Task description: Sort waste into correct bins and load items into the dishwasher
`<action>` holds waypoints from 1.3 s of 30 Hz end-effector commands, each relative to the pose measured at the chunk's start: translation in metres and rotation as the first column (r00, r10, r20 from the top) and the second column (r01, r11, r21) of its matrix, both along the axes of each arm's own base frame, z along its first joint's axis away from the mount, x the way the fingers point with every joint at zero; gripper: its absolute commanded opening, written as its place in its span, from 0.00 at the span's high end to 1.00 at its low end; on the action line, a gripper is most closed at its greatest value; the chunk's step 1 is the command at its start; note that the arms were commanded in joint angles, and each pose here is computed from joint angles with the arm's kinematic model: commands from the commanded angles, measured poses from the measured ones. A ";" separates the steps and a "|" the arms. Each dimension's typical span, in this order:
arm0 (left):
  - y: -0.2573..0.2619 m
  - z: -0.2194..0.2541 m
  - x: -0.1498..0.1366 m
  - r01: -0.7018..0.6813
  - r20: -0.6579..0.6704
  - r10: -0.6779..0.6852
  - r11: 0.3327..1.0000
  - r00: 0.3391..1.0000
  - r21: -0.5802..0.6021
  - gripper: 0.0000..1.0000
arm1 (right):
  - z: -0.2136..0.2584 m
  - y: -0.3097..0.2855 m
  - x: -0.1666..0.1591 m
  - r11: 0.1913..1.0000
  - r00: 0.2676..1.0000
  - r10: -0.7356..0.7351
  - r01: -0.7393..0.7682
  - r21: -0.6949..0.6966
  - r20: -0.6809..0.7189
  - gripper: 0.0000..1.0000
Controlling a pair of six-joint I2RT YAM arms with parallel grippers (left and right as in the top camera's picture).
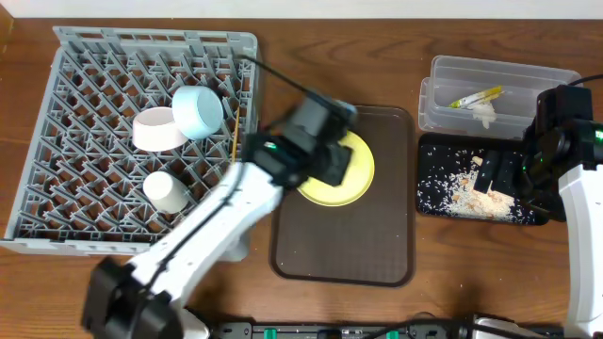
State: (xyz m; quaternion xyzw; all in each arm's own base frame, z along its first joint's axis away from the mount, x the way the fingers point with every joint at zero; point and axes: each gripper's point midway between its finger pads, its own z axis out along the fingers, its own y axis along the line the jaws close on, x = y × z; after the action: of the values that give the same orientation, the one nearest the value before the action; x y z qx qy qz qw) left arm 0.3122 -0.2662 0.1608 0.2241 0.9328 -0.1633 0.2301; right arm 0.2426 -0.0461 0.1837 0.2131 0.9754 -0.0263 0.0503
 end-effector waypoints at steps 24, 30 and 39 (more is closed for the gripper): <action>-0.005 -0.170 -0.012 0.121 0.031 -0.188 0.742 0.982 0.659 0.92 | 0.005 -0.001 0.002 1.000 1.000 0.005 -0.005 -0.003 0.015 0.01; -0.004 -0.145 -0.001 0.070 0.119 -0.208 0.722 0.971 0.688 0.92 | 0.005 -0.001 0.002 1.000 1.000 0.005 -0.005 -0.003 0.015 0.01; -0.016 -0.081 0.003 0.026 0.235 -0.206 0.802 0.950 0.597 0.92 | 0.005 -0.001 0.002 1.000 1.000 0.006 -0.006 -0.003 0.015 0.01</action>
State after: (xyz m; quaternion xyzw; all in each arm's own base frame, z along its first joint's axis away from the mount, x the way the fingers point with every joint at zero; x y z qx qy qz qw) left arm 0.3099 -0.2825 0.0445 0.3748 0.8836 0.1576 0.2324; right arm 0.2426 -0.0461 0.1837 0.2131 0.9754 -0.0263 0.0503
